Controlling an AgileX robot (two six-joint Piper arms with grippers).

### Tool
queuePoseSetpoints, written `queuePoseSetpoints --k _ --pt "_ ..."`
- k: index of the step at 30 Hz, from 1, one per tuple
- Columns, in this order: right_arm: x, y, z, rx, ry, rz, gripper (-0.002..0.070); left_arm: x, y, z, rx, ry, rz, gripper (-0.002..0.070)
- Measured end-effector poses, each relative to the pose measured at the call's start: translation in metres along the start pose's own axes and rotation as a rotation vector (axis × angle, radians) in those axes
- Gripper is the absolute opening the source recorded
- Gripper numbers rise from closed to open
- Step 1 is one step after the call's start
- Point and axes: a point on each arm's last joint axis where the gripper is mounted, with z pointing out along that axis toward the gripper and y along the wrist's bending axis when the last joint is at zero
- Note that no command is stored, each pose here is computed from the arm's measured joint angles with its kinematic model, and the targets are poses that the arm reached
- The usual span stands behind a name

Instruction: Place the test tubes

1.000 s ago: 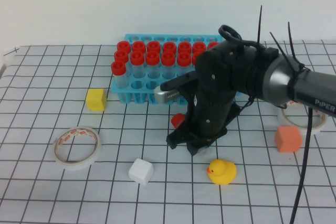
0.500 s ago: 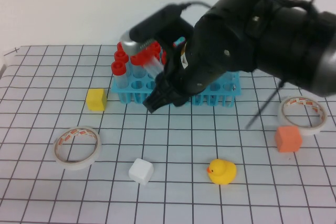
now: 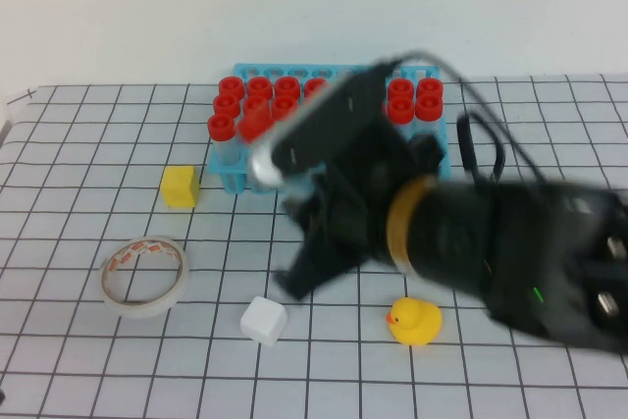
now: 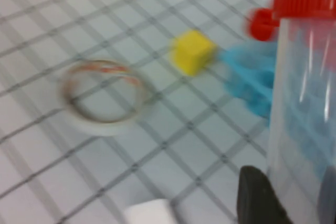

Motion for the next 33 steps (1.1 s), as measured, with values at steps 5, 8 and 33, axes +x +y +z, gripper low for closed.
queuePoseSetpoints --k 5,8,33 --pt "0.023 0.017 -0.008 -0.189 -0.103 -0.049 0.0235 -0.004 -0.003 0.0 0.038 -0.043 -0.142 -0.0002" --pt "0.031 0.025 -0.011 -0.27 -0.142 -0.06 0.0235 -0.005 -0.007 0.0 0.077 -0.048 -0.132 -0.0002" --pt "0.023 0.05 -0.028 -0.564 -0.403 -0.11 0.0234 -0.019 -0.044 -0.013 0.522 -0.172 -0.176 0.0413"
